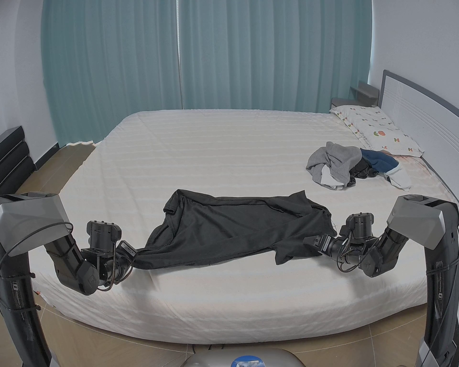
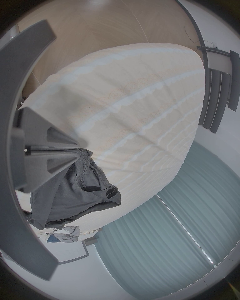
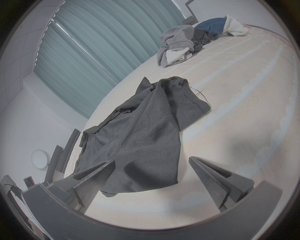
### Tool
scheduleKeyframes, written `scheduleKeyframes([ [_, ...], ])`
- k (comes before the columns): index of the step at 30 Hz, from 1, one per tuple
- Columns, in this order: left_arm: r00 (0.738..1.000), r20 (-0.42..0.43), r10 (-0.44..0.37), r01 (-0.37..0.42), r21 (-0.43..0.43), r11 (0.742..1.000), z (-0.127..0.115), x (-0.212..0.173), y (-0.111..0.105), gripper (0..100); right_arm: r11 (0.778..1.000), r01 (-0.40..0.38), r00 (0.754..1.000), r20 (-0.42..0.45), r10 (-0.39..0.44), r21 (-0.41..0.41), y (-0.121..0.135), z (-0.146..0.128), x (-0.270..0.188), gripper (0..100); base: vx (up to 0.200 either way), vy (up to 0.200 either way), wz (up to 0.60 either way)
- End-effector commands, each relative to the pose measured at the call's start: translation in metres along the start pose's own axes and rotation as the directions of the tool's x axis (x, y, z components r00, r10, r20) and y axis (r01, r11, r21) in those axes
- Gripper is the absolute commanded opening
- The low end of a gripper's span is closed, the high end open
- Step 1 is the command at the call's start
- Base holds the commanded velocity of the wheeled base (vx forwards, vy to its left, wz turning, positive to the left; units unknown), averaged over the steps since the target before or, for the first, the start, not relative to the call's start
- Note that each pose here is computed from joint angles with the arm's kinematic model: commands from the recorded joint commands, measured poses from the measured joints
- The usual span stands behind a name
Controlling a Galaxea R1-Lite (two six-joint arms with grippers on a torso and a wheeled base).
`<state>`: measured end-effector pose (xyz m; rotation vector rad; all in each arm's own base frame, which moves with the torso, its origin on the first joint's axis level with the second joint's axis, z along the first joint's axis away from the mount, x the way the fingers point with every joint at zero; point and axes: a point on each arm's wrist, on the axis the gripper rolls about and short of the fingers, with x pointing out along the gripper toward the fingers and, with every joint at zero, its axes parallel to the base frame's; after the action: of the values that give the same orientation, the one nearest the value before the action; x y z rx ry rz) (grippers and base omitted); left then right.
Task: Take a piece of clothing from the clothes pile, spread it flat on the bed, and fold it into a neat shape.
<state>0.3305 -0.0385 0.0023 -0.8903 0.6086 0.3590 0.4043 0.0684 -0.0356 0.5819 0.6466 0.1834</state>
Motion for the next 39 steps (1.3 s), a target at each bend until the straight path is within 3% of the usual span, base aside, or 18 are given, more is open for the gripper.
scheduleKeyframes([
  [1, 1.0, -0.001, 0.002, -0.002, 0.0, 1.0, 0.0, 0.001, 0.0, 0, 1.0, -0.001, 1.0, -0.002, 0.001, 0.0, -0.001, -0.002, 0.002, 100, 0.0, 0.0, 0.0],
  [2, 1.0, -0.001, 0.002, -0.002, 0.0, 1.0, 0.0, 0.001, 0.0, 0, 1.0, -0.002, 1.0, -0.001, 0.002, -0.001, -0.001, -0.002, 0.002, 0, 0.0, 0.0, 0.0],
  [11, 1.0, -0.002, 0.004, -0.004, 0.002, 1.0, -0.001, -0.001, 0.001, 0, 0.999, 0.042, 0.999, -0.005, -0.043, -0.034, -0.012, 0.006, -0.023, 0, 0.0, 0.0, 0.0],
  [20, 1.0, -0.027, 0.015, -0.014, 0.021, 1.0, -0.006, -0.011, 0.005, 0, 1.0, 0.019, 1.0, -0.015, -0.019, 0.012, -0.022, 0.02, -0.079, 0, 0.0, 0.0, 0.0],
  [24, 0.998, -0.05, 0.023, -0.02, 0.06, 0.998, -0.014, -0.018, 0.006, 0, 0.998, 0.055, 0.998, -0.023, -0.055, 0.019, -0.031, 0.019, -0.097, 0, 0.0, 0.0, 0.0],
  [28, 0.996, -0.081, 0.042, -0.032, 0.124, 0.992, -0.022, -0.026, 0.008, 0, 0.994, 0.102, 0.993, -0.059, -0.104, -0.038, -0.044, 0.01, -0.113, 0, 0.0, 0.0, 0.0],
  [39, 0.981, -0.159, 0.107, -0.067, 0.236, 0.969, -0.037, -0.053, 0.01, 0, 0.992, 0.116, 0.99, -0.071, -0.119, -0.051, -0.032, 0.006, -0.151, 0, 0.0, 0.0, 0.0],
])
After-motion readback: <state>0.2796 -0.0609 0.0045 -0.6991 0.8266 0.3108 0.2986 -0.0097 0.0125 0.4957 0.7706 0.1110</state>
